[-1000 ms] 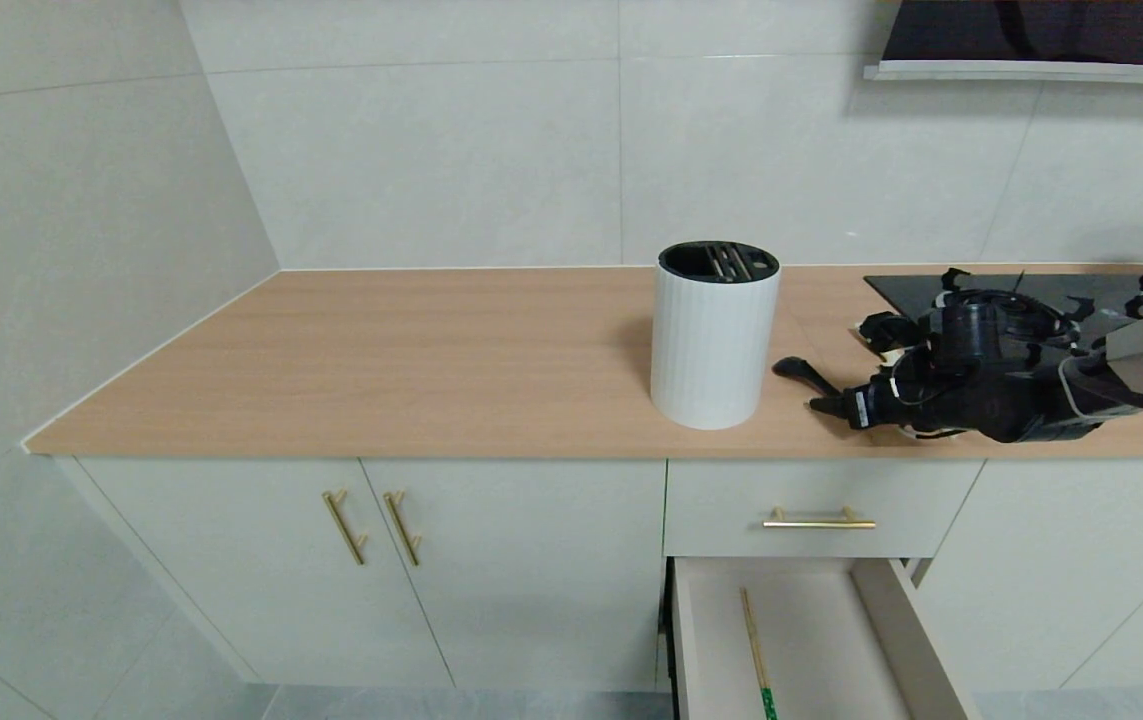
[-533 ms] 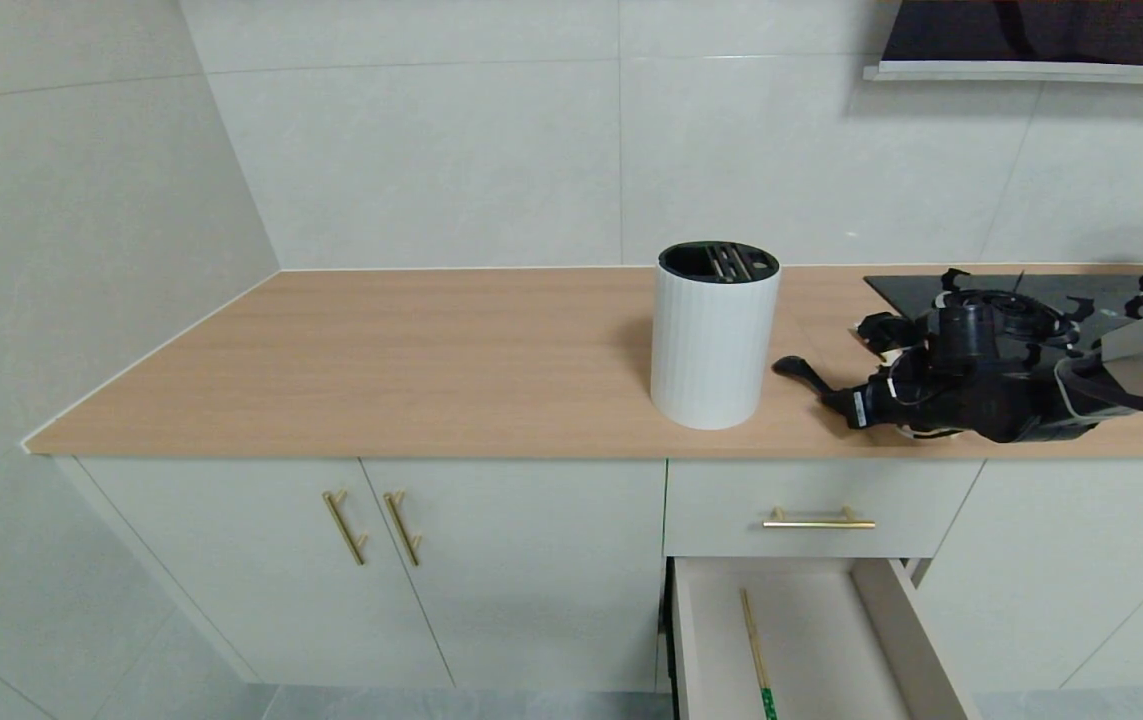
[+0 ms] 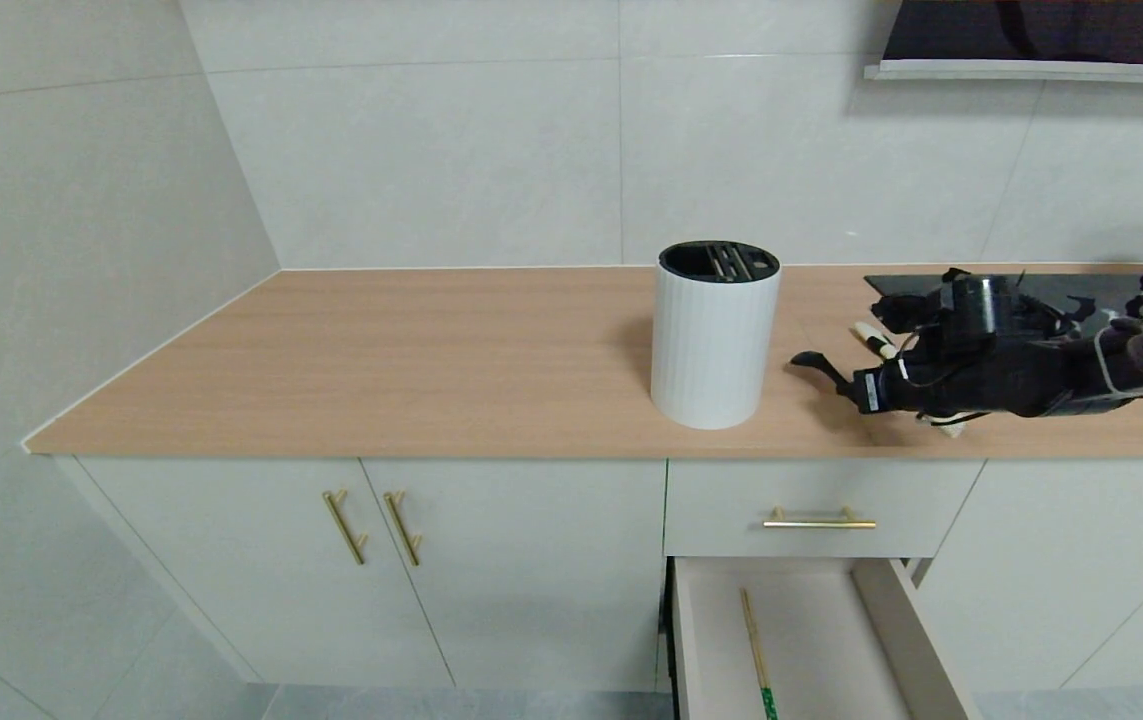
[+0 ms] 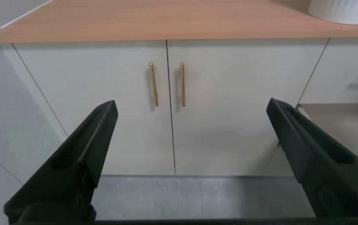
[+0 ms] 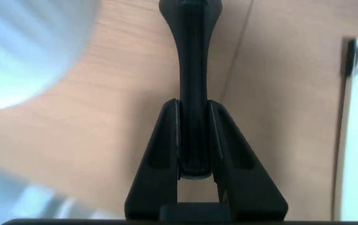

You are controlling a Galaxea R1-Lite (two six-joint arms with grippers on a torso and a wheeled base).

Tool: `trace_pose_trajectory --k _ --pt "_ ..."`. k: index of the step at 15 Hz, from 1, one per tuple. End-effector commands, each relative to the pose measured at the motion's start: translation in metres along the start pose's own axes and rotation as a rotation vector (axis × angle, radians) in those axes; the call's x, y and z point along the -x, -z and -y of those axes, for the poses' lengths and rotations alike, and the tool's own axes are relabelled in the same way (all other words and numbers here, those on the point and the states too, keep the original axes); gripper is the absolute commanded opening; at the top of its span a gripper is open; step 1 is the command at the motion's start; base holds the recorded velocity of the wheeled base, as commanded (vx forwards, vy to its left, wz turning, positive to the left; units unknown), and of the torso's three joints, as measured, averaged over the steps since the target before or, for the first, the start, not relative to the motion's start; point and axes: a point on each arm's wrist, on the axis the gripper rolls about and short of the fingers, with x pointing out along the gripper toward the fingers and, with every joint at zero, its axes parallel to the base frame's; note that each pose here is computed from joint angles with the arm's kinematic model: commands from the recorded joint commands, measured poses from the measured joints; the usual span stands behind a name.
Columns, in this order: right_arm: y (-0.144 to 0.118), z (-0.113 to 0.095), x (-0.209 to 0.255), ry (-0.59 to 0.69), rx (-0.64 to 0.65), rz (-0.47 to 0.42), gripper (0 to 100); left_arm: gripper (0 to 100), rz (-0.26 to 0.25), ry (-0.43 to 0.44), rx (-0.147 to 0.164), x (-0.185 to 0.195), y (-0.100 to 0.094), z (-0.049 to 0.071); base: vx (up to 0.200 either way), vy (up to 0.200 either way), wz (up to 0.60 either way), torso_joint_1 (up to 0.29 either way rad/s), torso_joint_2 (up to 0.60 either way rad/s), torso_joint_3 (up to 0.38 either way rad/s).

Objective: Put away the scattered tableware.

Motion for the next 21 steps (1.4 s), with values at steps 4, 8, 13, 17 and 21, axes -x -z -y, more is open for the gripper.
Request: trace_pose_trajectory --k 4,8,13,17,21 --pt "-0.013 -0.059 0.118 0.112 -0.127 -0.024 0 100 0.000 0.000 -0.002 0.000 0.000 0.000 0.000 0.000 0.00 0.000 0.00 0.000" --pt "0.016 -0.081 0.181 0.073 -0.144 -0.027 0 100 0.000 0.000 -0.002 0.000 0.000 0.000 0.000 0.000 0.00 0.000 0.00 0.000" --pt "0.048 -0.084 0.191 0.081 -0.148 -0.104 0 100 0.000 0.000 0.000 0.000 0.000 0.000 0.000 0.000 0.00 0.000 0.00 0.000" --pt "0.069 -0.084 0.186 0.089 -0.141 -0.183 0 100 0.000 0.000 0.000 0.000 0.000 0.000 0.000 0.000 0.00 0.000 0.00 0.000" --pt "0.070 -0.084 0.186 0.090 -0.141 -0.186 0 100 0.000 0.000 0.000 0.000 0.000 0.000 0.000 0.000 0.00 0.000 0.00 0.000"
